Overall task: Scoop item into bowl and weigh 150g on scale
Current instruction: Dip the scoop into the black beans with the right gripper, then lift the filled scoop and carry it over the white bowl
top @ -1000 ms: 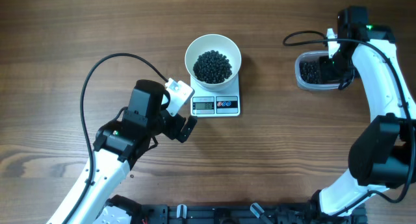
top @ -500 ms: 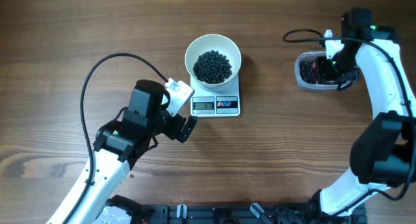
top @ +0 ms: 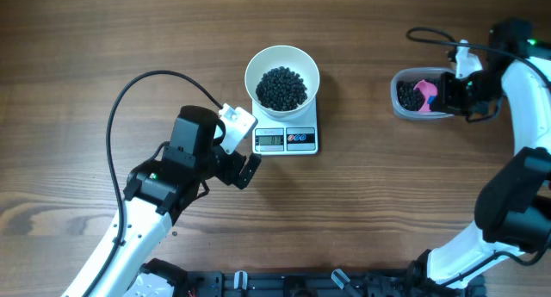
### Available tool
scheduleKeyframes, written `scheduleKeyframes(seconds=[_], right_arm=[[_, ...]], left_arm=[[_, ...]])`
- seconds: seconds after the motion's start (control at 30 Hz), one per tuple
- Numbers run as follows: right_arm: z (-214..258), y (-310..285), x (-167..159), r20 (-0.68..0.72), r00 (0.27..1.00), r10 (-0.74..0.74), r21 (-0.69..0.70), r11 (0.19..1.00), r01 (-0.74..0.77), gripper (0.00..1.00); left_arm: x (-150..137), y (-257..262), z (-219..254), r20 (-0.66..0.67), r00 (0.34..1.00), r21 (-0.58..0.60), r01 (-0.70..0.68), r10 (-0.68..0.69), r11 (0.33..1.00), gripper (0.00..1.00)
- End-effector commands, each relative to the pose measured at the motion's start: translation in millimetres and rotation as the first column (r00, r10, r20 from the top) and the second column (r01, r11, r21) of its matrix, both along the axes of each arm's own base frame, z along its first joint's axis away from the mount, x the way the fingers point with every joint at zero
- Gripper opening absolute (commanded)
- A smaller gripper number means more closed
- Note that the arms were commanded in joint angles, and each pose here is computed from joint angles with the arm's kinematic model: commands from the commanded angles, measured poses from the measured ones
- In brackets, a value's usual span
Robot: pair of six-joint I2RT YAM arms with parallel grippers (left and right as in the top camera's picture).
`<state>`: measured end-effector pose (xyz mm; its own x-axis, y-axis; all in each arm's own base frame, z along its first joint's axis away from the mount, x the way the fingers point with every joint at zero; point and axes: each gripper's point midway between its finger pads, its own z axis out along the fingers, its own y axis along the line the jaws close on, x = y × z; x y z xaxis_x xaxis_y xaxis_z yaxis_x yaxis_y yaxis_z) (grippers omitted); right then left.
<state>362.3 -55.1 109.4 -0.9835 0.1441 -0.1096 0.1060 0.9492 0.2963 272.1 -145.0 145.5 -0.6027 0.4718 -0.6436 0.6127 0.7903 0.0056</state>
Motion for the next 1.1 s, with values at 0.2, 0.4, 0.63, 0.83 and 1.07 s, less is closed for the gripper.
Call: scheduleKeyframes(seconds=[0.2,0.4,0.63,0.83,1.07], right_arm=[[6.7,-10.3,2.9,0.053,0.995,-0.08,0.204,0.977,0.068,0.04],[16.4,-16.8,0.6,0.101,0.991,-0.091,0.291,0.955,0.058,0.04],[23.2,-18.1,-4.8,0.124,0.989,-0.086,0.344,0.938,0.038,0.04],[33.3,-7.4,-2.1,0.163,0.983,-0.079,0.414,0.91,0.004,0.04],[48.0,4.1,4.3,0.219,0.972,-0.086,0.493,0.869,-0.034,0.04]], left_arm=[[-0.5,0.7,-2.6,-0.005,1.0,0.004,0.006,-0.006,1.0,1.0],[-0.5,0.7,-2.6,-0.006,1.0,0.004,0.005,-0.005,1.0,1.0],[-0.5,0.7,-2.6,-0.005,1.0,0.004,0.006,-0.006,1.0,1.0],[-0.5,0.7,-2.6,-0.005,1.0,0.004,0.006,-0.006,1.0,1.0],[-0.4,0.8,-2.6,-0.005,1.0,0.004,0.005,-0.005,1.0,1.0]])
